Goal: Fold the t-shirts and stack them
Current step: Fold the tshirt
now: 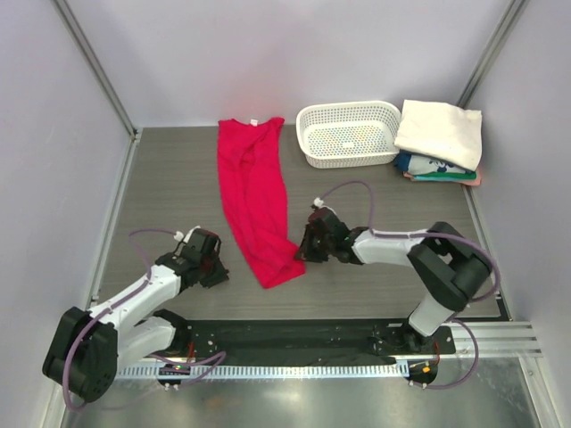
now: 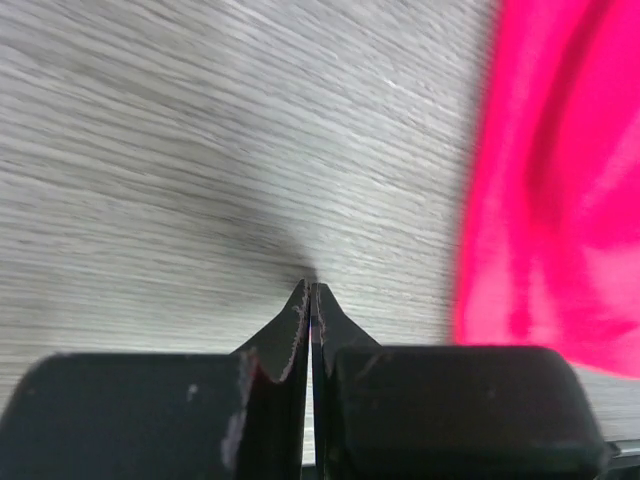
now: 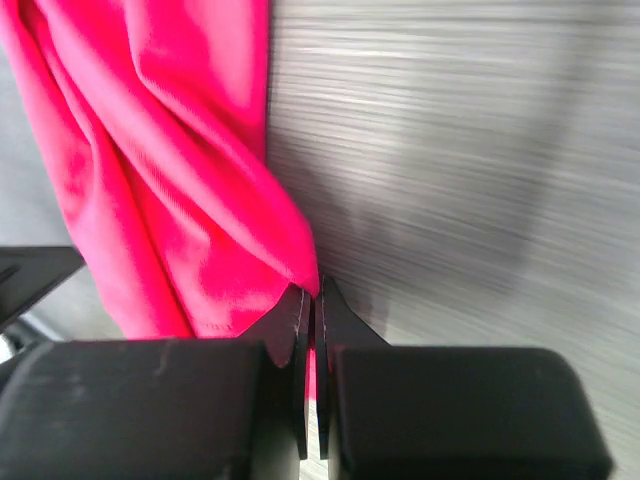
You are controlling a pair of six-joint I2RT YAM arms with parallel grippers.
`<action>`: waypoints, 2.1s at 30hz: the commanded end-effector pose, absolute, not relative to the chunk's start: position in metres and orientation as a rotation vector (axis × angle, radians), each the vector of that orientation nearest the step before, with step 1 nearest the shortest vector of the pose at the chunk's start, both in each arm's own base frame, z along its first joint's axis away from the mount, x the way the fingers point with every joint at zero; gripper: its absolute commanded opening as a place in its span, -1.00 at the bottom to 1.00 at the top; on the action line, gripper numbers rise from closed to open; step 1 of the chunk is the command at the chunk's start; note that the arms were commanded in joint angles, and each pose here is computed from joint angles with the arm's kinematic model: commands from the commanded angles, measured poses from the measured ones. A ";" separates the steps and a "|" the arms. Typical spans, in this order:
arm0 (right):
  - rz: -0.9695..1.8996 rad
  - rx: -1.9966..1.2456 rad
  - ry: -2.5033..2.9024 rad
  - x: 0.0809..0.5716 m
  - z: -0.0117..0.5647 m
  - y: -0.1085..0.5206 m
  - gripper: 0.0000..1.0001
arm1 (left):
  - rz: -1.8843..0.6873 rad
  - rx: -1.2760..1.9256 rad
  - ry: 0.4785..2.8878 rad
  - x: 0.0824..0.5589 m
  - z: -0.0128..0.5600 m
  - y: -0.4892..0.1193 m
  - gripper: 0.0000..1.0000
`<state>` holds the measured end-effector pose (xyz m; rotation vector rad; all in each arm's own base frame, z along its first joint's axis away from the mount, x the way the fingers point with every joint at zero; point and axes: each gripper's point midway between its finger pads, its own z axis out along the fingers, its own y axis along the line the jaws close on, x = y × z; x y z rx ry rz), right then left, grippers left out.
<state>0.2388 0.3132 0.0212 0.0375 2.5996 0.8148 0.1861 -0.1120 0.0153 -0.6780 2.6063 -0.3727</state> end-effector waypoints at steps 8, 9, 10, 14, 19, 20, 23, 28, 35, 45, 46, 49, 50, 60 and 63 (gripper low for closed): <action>0.780 0.053 2.613 0.198 0.035 0.259 -0.98 | -0.460 -0.567 2.517 0.185 0.062 -0.133 -0.26; 0.791 0.050 2.615 0.194 0.036 0.260 -0.97 | -0.502 -0.541 2.490 0.189 0.071 -0.141 -0.15; 0.807 0.039 2.622 0.189 0.036 0.262 -0.97 | -0.527 -0.519 2.472 0.192 0.077 -0.147 -0.02; 0.856 -0.009 2.637 0.175 0.036 0.275 -0.97 | -0.627 -0.362 2.484 0.201 0.100 -0.198 0.04; 0.868 -0.048 2.662 0.163 0.028 0.280 -0.97 | -0.485 -0.206 2.577 0.200 0.078 -0.250 -0.05; 0.871 -0.052 2.657 0.164 0.028 0.281 -0.98 | -0.496 -0.179 2.585 0.195 0.078 -0.262 -0.07; 0.857 -0.061 2.654 0.165 0.028 0.278 -0.98 | -0.455 -0.175 2.627 0.192 0.070 -0.278 -0.17; 0.838 -0.057 2.650 0.168 0.029 0.276 -0.97 | -0.312 -0.211 2.652 0.178 0.074 -0.273 -0.18; 0.818 -0.065 2.660 0.168 0.024 0.273 -0.98 | -0.190 -0.173 2.612 0.151 0.094 -0.268 -0.14; 0.814 -0.070 2.666 0.165 0.022 0.270 -0.98 | -0.312 -0.272 2.565 0.146 0.064 -0.268 -0.25; 0.810 -0.070 2.668 0.165 0.021 0.269 -0.98 | -0.334 -0.284 2.553 0.146 0.060 -0.268 -0.24; 0.804 -0.067 2.673 0.164 0.019 0.268 -0.98 | -0.378 -0.292 2.522 0.150 0.059 -0.272 -0.23; 0.804 -0.071 2.675 0.163 0.018 0.268 -0.98 | -0.377 -0.287 2.521 0.151 0.057 -0.272 -0.23; 0.792 -0.069 2.690 0.163 0.012 0.267 -0.98 | -0.399 -0.275 2.500 0.157 0.054 -0.283 -0.22; 0.790 -0.069 2.693 0.163 0.010 0.267 -0.98 | -0.376 -0.281 2.534 0.153 0.045 -0.283 -0.23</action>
